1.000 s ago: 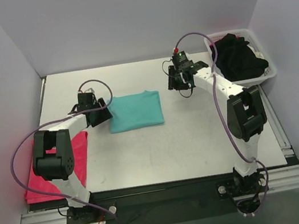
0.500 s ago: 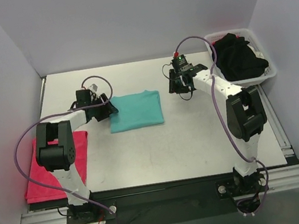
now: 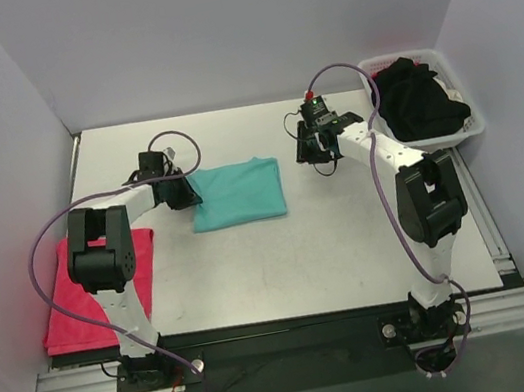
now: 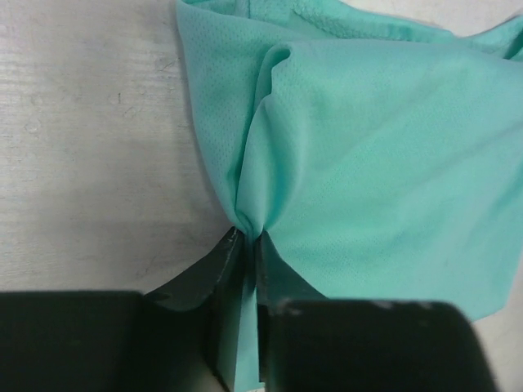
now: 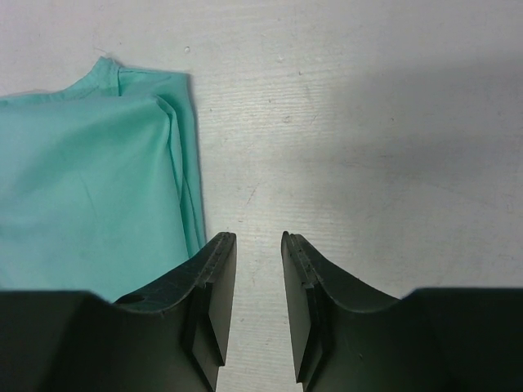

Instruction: Fold and stack the t-shirts

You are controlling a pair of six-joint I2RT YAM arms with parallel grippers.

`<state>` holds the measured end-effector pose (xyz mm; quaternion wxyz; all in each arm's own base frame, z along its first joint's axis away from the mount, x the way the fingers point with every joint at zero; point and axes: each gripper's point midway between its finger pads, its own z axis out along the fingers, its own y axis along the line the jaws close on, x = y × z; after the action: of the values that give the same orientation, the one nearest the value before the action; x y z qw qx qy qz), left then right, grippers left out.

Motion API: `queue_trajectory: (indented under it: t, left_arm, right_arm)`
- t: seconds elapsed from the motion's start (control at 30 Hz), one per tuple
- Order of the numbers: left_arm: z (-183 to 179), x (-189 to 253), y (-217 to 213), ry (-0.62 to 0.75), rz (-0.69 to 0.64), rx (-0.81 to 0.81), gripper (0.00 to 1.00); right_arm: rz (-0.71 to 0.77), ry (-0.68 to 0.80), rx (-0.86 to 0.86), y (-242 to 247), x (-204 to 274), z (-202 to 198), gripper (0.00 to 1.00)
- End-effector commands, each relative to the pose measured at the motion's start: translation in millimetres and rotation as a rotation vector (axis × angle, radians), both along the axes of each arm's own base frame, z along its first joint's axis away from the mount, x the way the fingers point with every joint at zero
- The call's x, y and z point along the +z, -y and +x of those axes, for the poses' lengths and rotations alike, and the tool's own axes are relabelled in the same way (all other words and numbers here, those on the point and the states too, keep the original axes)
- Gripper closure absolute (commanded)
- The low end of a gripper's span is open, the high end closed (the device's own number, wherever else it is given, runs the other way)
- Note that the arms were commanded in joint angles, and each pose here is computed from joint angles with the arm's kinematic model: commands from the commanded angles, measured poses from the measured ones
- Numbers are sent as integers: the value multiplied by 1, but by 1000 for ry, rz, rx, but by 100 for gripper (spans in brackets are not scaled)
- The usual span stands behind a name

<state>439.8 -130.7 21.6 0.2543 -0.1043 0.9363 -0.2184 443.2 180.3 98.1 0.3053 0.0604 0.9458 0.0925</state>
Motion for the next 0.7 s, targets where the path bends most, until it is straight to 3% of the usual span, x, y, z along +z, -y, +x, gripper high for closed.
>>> queue_trajectory:
  t: [0.0,0.13,0.43,0.67]
  left_arm:
    - [-20,-25,-12,-121,86,-1,86]
    - [-10,-19,-19,-100,135,-10,100]
    - [39,46,-80,44,369,54,100]
    - [58,60,-133,56,568,109,100]
  right_arm:
    - [-11,47,-29,5,17,0,70]
    - [-11,49,-29,5,18,0,70]
    - [-6,42,-24,4,16,1,70]
    - [4,34,-34,1,13,4,70]
